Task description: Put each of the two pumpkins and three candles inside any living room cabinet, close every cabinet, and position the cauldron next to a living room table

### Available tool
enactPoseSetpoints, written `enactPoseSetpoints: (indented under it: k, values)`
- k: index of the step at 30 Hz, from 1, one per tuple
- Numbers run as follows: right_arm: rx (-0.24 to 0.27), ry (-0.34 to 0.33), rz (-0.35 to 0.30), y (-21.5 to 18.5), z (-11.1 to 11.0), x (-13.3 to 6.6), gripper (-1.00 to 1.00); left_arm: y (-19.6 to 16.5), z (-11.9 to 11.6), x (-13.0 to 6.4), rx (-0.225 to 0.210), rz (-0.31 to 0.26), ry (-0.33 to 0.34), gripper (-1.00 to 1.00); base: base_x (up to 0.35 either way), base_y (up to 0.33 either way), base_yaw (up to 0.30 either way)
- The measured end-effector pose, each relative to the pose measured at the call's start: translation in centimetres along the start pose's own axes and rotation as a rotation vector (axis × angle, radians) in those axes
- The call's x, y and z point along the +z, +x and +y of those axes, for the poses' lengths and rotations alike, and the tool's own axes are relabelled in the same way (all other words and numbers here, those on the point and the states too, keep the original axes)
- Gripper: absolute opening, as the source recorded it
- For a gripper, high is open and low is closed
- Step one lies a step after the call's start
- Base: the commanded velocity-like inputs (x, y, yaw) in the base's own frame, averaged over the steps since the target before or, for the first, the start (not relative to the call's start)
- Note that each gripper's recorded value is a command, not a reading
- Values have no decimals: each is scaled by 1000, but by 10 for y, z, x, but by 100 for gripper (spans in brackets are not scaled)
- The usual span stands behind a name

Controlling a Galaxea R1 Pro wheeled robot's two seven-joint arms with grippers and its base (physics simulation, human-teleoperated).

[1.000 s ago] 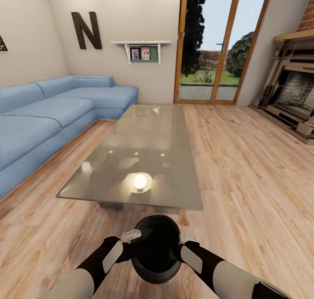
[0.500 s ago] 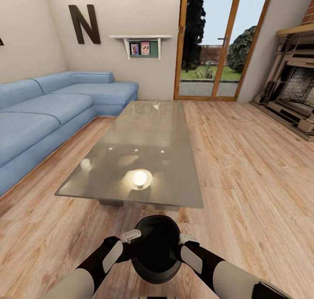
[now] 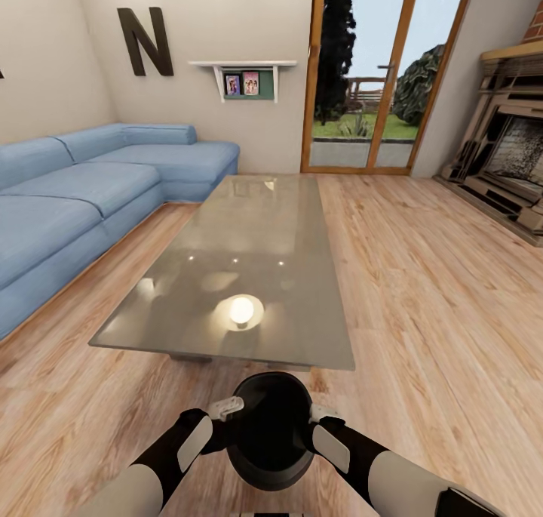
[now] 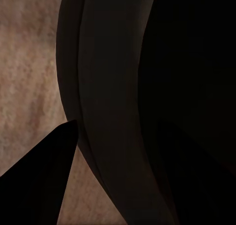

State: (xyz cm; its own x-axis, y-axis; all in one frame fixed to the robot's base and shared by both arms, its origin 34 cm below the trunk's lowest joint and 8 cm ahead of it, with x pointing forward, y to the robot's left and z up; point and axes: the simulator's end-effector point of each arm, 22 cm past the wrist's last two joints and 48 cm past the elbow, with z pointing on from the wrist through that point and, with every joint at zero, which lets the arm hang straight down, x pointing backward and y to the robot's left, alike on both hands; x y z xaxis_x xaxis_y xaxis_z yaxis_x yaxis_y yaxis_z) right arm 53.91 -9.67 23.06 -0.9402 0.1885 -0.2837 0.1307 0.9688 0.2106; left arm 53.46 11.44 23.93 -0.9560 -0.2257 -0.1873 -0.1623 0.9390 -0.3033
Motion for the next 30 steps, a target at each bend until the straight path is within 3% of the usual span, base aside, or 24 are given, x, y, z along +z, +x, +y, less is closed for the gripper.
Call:
enactPoseSetpoints:
  k: [30]
  values:
    - [5,10,29,11,-4,11,-100,10,6,11,-7,26,-7,-100,0,0,0]
